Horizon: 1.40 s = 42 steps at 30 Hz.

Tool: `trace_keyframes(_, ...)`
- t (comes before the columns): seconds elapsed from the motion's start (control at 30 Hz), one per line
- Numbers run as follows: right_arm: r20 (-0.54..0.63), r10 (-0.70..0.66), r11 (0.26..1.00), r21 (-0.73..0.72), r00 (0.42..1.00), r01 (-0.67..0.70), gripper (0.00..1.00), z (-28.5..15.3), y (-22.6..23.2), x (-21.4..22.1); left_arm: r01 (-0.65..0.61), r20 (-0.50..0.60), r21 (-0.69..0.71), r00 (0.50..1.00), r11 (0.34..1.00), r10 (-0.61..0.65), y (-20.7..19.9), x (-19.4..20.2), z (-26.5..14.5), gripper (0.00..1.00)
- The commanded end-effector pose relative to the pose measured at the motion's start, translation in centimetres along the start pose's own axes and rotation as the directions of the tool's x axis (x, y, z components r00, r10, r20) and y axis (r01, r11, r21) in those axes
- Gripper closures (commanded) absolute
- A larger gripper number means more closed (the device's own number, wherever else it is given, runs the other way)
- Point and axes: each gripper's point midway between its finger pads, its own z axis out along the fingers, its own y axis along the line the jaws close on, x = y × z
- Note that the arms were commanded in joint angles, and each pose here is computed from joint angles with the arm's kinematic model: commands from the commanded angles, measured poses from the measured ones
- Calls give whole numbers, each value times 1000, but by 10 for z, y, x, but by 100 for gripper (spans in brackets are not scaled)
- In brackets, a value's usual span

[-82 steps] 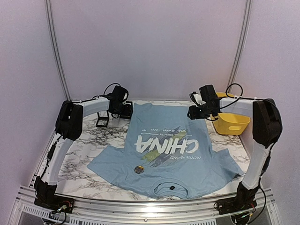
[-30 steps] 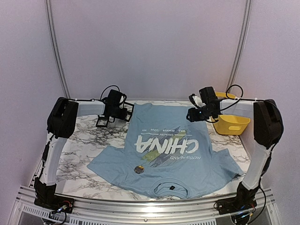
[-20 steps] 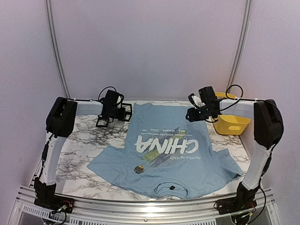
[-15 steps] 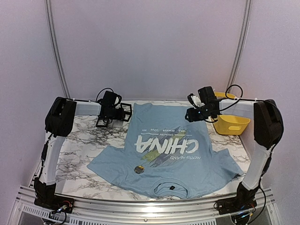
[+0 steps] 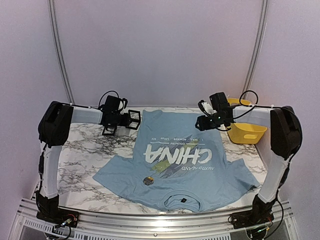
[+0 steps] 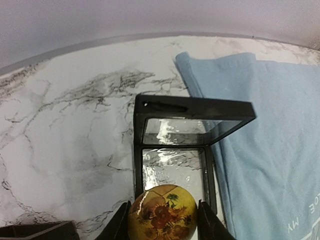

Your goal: Pin the brooch onto the clothing

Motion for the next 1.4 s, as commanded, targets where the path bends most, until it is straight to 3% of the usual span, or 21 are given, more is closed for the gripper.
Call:
trace_keyframes(0.0,67,-9,999,-39,998,11,49,-20,14,-25,-62,166,60,985,996,51,-19,-44,-39,63)
trace_keyframes(0.13,93,9,997,-82,996,-2,49,-29,22,-35,-146,175,94,976,985,128,-38,-40,-54,63)
trace_keyframes(0.23,118,28,992,-123,993,-13,49,-39,31,-44,-292,204,164,945,942,257,-74,-33,-72,63)
trace_keyframes(0.47,173,44,957,-289,984,8,49,-76,78,-63,-601,396,356,791,716,467,-185,-8,-152,64)
trace_keyframes(0.67,162,22,828,-557,987,73,49,-118,146,-48,-753,543,313,641,578,542,-241,-4,-219,64)
trace_keyframes(0.83,168,48,653,-751,985,97,49,-154,194,-34,-826,601,228,535,515,593,-262,-2,-246,66)
trace_keyframes(1.07,252,-7,502,-836,968,222,51,-188,243,-24,-843,614,191,502,503,609,-269,-4,-252,66)
trace_keyframes(1.27,243,-22,501,-837,970,221,68,-178,251,-23,-850,617,185,491,494,614,-273,-2,-255,66)
trace_keyframes(1.37,249,-21,518,-826,968,223,69,-172,250,-26,-853,621,182,486,490,615,-273,-1,-257,66)
